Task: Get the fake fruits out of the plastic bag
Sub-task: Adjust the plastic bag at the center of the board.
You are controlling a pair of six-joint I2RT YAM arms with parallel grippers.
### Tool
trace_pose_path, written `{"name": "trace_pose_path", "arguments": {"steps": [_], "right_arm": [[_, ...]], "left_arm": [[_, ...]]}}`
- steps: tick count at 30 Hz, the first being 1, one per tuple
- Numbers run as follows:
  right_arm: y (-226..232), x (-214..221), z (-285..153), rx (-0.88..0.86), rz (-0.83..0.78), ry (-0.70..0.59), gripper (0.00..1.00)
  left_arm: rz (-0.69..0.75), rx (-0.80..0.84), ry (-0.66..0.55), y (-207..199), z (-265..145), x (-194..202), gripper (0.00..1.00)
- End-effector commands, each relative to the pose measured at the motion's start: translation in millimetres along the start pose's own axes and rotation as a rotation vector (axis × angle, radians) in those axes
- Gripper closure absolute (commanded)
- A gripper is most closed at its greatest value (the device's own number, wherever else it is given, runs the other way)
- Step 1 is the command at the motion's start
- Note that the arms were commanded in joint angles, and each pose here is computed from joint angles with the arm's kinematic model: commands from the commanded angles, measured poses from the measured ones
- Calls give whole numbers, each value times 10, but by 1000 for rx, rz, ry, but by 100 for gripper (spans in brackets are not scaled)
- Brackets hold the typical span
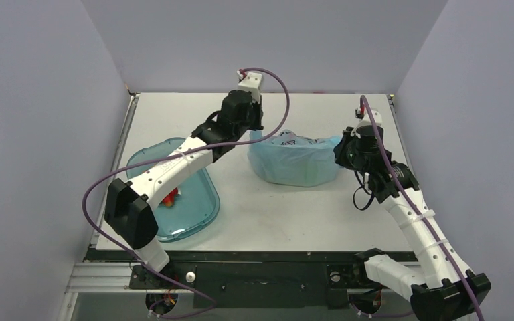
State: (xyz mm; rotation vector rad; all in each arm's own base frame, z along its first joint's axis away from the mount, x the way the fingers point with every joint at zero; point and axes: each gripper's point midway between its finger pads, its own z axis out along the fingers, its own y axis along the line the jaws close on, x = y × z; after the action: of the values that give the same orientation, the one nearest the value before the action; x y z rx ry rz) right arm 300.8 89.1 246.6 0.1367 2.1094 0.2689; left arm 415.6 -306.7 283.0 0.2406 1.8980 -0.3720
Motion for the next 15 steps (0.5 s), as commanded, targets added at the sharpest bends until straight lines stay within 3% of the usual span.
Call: {"name": "trace_pose_path", "arguments": {"steps": [1, 7, 12, 15], "right_arm": [[-92, -398, -22, 62, 10, -70, 100], [-398, -1198, -97, 142, 102, -180, 100], [-373, -1759, -223, 165, 108, -271, 100], [-314, -1958, -257, 150, 93, -298, 100]], "left_arm": [[-167, 126, -114, 37, -4, -629, 99], [-379, 258, -273, 322, -11, -1430, 100], [-505, 321, -422, 455, 30, -2009, 100], [-558, 351, -390, 473, 244, -2050, 100]]}}
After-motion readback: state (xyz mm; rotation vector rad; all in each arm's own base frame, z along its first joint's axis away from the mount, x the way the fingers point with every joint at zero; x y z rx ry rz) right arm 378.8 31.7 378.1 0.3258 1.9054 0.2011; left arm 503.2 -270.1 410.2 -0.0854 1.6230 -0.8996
